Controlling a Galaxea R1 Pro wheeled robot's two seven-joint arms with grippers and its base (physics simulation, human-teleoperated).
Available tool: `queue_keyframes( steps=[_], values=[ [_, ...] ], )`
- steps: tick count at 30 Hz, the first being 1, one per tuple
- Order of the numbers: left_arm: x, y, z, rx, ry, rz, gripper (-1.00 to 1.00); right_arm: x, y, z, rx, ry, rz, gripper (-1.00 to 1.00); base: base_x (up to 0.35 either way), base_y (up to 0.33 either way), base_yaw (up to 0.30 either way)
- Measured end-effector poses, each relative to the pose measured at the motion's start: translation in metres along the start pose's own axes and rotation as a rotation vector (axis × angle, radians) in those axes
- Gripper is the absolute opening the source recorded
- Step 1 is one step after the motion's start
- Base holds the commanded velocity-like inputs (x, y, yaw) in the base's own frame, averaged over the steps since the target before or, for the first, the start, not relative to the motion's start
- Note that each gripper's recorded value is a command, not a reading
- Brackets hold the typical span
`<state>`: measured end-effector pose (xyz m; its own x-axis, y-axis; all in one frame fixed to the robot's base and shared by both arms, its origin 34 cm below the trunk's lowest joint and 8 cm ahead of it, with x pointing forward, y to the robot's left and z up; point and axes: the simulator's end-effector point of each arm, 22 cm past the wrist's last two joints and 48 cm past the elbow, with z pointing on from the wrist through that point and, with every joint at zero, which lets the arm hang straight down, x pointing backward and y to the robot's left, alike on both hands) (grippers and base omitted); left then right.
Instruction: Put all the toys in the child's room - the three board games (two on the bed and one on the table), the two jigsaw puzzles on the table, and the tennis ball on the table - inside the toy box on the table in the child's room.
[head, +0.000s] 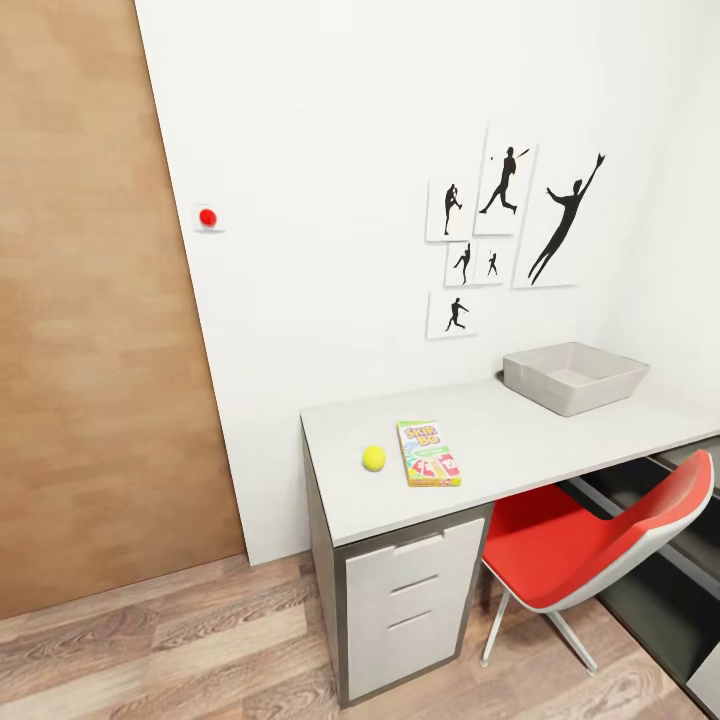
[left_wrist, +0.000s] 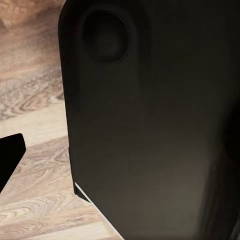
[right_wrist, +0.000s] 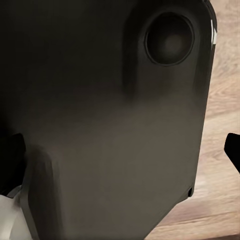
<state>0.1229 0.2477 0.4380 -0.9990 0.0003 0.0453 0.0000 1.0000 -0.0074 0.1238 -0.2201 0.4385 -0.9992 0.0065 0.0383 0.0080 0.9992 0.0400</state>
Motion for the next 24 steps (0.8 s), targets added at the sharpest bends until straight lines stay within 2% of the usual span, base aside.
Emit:
queue_keyframes(
  steps=[8, 14, 21, 24],
  values=[
    [-0.0011, -0.0009, 0.0000, 0.001, -0.005, 0.000, 1.00, 0.0000, -0.0011, 0.0000, 0.001, 0.000, -0.002, 1.00, 0.000, 0.000, 0.028],
    [-0.0008, -0.0007, 0.0000, 0.002, -0.003, 0.005, 1.00, -0.0001, -0.0008, 0.0000, 0.002, 0.000, -0.003, 1.00, -0.024, -0.029, 0.224],
    [-0.0011, -0.0003, 0.0001, 0.001, -0.005, 0.006, 1.00, -0.0001, -0.0018, 0.0001, 0.003, 0.000, -0.002, 1.00, -0.172, -0.034, 0.267],
    [-0.0016, -0.0001, 0.0000, 0.001, -0.007, 0.007, 1.00, -0.0001, -0.0027, 0.0000, 0.004, 0.000, -0.001, 1.00, -0.072, -0.006, 0.120]
  ],
)
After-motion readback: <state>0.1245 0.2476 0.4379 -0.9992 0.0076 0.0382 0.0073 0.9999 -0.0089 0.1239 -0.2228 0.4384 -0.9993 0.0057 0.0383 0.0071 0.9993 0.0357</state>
